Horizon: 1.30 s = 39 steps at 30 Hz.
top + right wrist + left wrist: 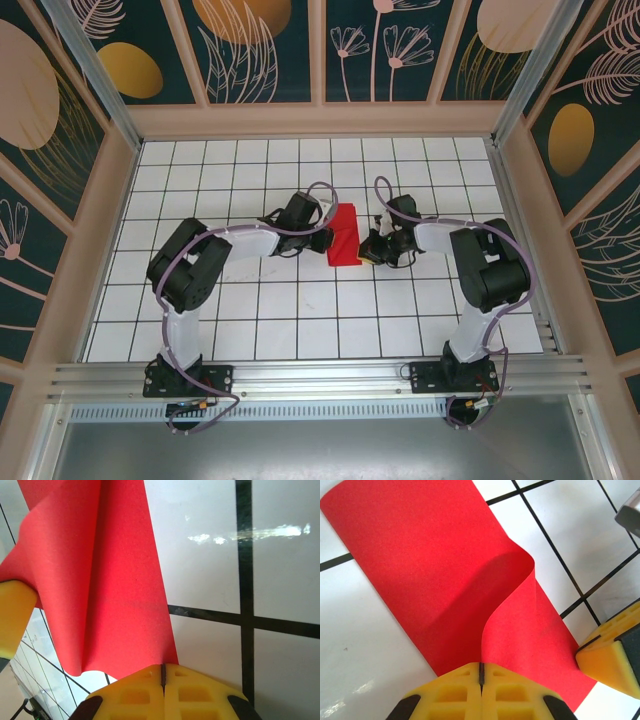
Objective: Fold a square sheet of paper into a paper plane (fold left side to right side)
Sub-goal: Fold the triangle a second time at the center of the table.
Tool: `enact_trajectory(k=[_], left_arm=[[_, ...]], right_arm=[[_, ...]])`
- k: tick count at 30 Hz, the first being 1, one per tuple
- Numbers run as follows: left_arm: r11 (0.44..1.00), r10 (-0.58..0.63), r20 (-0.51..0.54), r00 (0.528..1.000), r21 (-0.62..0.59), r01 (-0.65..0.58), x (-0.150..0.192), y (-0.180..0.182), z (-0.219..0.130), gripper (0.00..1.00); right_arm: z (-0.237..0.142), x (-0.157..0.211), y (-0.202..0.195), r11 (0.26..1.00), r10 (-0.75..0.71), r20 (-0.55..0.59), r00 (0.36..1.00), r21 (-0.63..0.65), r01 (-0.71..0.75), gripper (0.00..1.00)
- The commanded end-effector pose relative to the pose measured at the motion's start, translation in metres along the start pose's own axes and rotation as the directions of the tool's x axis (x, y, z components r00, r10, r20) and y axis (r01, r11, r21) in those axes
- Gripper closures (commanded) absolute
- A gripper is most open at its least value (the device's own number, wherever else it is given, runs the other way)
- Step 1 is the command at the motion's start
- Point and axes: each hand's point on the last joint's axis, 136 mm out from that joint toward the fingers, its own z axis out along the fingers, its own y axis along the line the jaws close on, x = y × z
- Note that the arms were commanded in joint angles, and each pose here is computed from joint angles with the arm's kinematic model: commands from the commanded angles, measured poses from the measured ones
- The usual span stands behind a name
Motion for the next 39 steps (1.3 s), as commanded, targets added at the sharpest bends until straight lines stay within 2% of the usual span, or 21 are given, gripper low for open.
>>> enact_trajectory(k=[1, 39], left_arm=[[0.999, 0.015, -0.001, 1.0, -0.028, -0.015, -0.003, 0.007, 0.003, 0.96], [0.998, 0.01, -0.029, 1.0, -0.06, -0.011, 0.01, 0.019, 0.015, 0.96]], right_arm=[[0.011, 0.015, -0.03, 0.992, 0.035, -0.045, 0.998, 0.125, -0.029, 0.93], [0.015, 0.018, -0.034, 0.99, 0.035, -0.066, 0.997, 0.14, -0.025, 0.93]])
